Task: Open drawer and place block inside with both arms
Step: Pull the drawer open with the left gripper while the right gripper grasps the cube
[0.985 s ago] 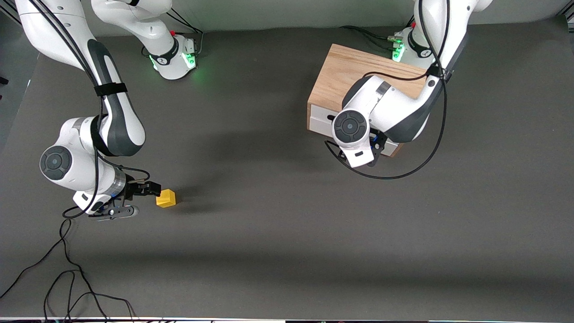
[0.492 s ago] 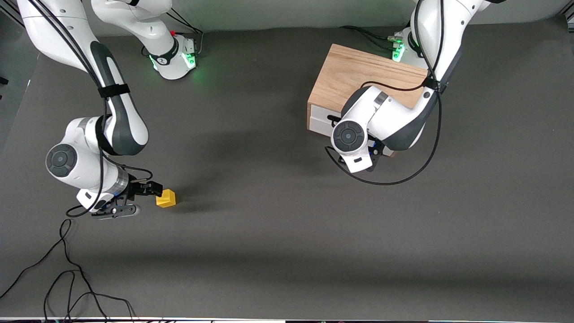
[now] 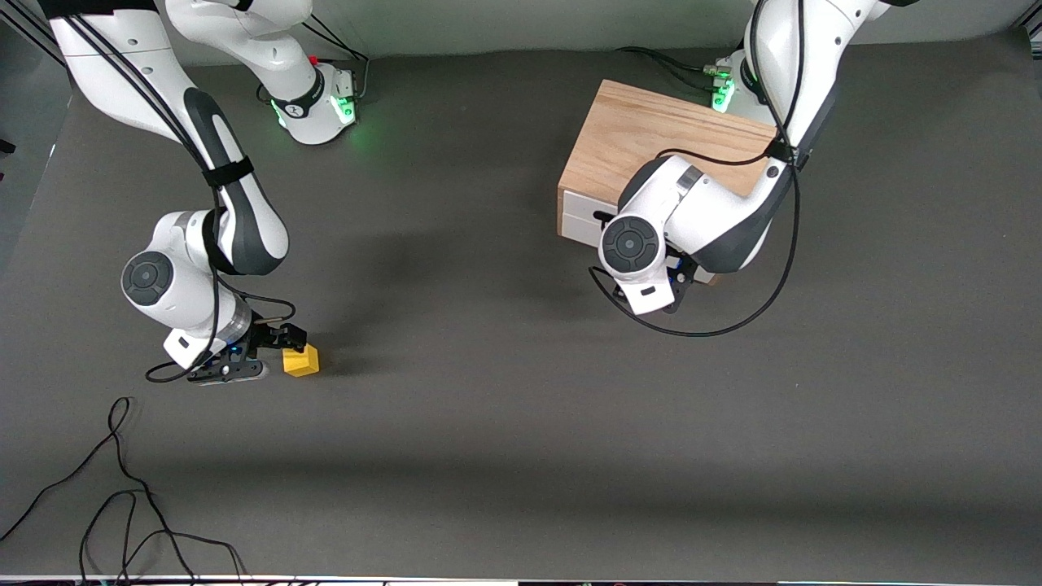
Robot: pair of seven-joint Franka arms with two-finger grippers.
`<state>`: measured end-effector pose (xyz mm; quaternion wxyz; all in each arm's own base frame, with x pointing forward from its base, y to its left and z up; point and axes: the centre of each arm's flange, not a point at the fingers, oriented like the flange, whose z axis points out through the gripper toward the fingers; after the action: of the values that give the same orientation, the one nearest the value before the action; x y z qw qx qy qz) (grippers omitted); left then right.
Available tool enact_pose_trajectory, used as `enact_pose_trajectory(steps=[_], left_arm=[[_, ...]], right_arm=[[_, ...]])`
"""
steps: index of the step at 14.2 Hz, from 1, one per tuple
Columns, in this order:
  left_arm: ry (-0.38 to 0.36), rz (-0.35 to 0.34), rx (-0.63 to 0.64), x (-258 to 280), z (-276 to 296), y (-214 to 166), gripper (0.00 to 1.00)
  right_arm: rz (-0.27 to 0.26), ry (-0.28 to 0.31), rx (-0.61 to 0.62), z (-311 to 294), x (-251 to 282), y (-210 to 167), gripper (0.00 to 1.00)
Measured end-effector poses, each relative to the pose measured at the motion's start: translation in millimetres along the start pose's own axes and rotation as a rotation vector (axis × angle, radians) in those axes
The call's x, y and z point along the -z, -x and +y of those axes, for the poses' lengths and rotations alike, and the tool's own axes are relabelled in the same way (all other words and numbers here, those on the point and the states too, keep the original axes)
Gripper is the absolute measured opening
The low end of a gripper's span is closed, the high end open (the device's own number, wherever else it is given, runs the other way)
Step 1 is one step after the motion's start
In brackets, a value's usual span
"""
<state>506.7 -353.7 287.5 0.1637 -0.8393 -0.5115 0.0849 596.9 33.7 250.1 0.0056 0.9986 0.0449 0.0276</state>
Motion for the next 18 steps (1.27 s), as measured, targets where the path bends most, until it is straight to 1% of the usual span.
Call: enact_pose_trajectory(steps=[3, 4, 6, 11, 15, 18], left_arm=[[0.008, 0.004, -0.002, 0.9, 2.5, -0.3, 1.00], [0.016, 0.004, -0.002, 2.5, 4.5, -0.7, 1.00], [0.036, 0.005, -0.003, 6.2, 10.5, -1.9, 1.00], [0.082, -0.002, 0.001, 16.1, 27.9, -6.1, 1.00], [0.111, 0.007, -0.005, 18.9, 34.5, -6.2, 1.00], [0.141, 0.009, -0.008, 21.7, 38.1, -6.5, 1.00]], right_arm=[[0.037, 0.006, 0.018, -9.6, -12.7, -2.4, 1.00], [0.040, 0.008, 0.026, -14.4, -19.3, -2.3, 1.00], [0.035, 0.010, 0.036, -20.0, -28.9, -1.2, 1.00], [0.031, 0.012, 0.037, -20.1, -34.0, -0.1, 1.00], [0.019, 0.014, 0.037, -19.9, -42.1, 1.9, 1.00], [0.019, 0.015, 0.037, -19.7, -45.3, 2.2, 1.00]])
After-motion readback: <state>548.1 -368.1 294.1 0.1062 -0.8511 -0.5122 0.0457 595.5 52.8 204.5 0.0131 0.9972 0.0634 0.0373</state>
